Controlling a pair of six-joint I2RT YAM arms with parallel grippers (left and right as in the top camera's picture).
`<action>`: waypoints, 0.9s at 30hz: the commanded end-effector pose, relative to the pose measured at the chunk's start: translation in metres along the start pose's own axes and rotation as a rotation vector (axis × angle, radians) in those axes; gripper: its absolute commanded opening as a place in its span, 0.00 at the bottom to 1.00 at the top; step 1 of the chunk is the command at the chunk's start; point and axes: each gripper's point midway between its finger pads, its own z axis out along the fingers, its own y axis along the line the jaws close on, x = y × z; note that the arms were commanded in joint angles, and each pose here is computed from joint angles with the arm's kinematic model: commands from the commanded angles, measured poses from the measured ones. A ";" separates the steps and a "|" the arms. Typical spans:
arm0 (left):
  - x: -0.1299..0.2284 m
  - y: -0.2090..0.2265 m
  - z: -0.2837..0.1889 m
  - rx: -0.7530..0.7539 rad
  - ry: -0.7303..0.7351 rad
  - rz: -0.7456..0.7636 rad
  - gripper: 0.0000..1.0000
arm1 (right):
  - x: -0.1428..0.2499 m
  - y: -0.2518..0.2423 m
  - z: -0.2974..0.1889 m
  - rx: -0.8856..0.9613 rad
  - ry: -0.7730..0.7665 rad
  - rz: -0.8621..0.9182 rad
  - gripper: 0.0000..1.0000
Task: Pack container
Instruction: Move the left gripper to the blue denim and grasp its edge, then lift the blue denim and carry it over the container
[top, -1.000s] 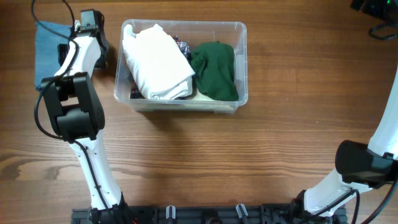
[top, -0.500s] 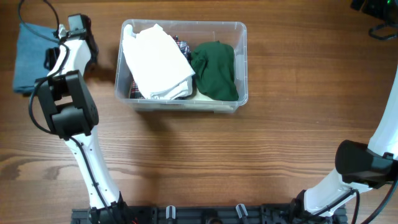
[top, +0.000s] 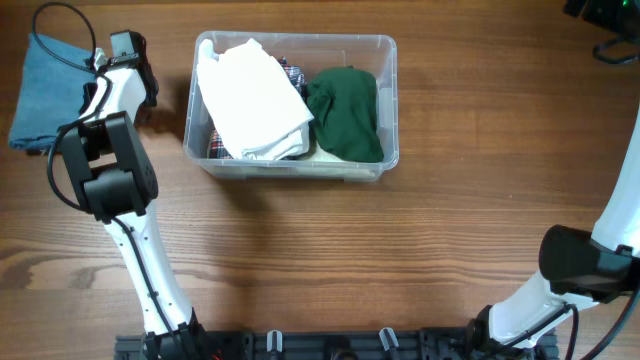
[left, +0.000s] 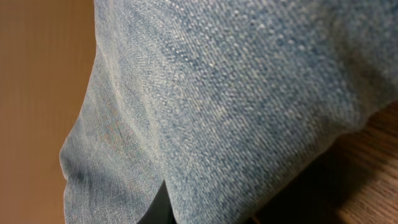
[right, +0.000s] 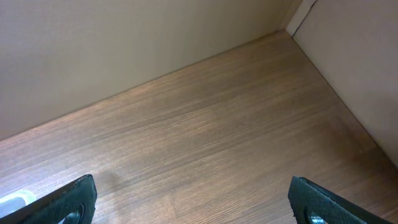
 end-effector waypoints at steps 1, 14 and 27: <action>0.021 -0.015 0.002 0.097 0.057 -0.019 0.04 | 0.000 -0.001 0.002 0.009 0.001 0.018 1.00; -0.001 0.044 -0.156 0.723 0.018 -0.226 0.04 | 0.000 -0.001 0.002 0.010 0.001 0.018 1.00; -0.007 0.131 -0.296 1.098 -0.220 -0.310 0.04 | 0.000 -0.001 0.002 0.009 0.001 0.018 1.00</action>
